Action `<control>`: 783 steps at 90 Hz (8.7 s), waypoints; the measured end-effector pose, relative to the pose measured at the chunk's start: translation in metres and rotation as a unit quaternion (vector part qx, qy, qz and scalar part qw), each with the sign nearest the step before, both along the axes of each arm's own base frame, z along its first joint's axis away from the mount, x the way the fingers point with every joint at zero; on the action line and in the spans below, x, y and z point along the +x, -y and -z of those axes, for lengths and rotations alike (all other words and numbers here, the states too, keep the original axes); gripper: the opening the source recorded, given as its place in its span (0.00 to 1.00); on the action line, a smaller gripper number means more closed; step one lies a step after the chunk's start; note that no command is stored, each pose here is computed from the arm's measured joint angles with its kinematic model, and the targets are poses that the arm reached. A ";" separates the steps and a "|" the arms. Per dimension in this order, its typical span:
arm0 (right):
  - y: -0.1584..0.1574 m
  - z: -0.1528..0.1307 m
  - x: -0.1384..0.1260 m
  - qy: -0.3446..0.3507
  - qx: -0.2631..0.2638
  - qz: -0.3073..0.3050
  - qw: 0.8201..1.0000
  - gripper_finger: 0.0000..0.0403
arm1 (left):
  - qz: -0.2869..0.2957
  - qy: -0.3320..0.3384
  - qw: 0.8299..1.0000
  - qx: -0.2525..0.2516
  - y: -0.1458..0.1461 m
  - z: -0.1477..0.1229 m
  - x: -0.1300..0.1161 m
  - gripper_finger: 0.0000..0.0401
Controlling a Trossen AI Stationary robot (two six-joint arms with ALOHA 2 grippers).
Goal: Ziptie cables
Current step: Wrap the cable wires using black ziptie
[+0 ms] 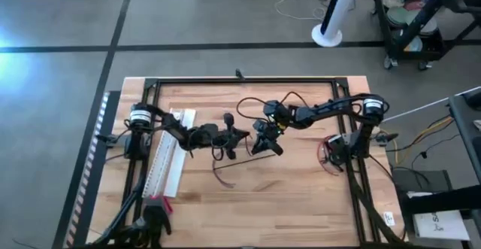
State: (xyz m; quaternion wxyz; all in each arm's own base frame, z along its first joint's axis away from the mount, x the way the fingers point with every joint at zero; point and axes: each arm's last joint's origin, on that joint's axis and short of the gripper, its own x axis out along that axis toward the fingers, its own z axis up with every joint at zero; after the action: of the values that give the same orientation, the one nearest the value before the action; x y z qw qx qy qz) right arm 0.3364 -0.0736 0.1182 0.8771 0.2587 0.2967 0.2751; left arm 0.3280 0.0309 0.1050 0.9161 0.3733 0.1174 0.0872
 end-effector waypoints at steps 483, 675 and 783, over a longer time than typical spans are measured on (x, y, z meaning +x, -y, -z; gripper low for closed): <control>0.021 -0.030 0.042 -0.106 -0.188 0.002 0.976 0.00 | 0.087 -0.183 0.979 -0.021 0.004 -0.068 -0.004 0.36; -0.031 -0.066 0.053 -0.032 -0.329 0.015 0.944 0.38 | 0.130 -0.228 0.965 -0.005 -0.001 -0.076 -0.017 0.00; -0.134 0.012 0.026 0.143 -0.484 0.422 0.753 0.27 | 0.135 -0.215 0.965 -0.060 -0.014 -0.082 -0.018 0.00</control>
State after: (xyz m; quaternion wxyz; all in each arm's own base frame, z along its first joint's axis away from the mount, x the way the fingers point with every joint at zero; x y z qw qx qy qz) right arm 0.3623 0.0608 0.1062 0.9443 -0.1443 0.1223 -0.2694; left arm 0.3101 0.0446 0.1871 0.8933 0.3400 0.2651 -0.1271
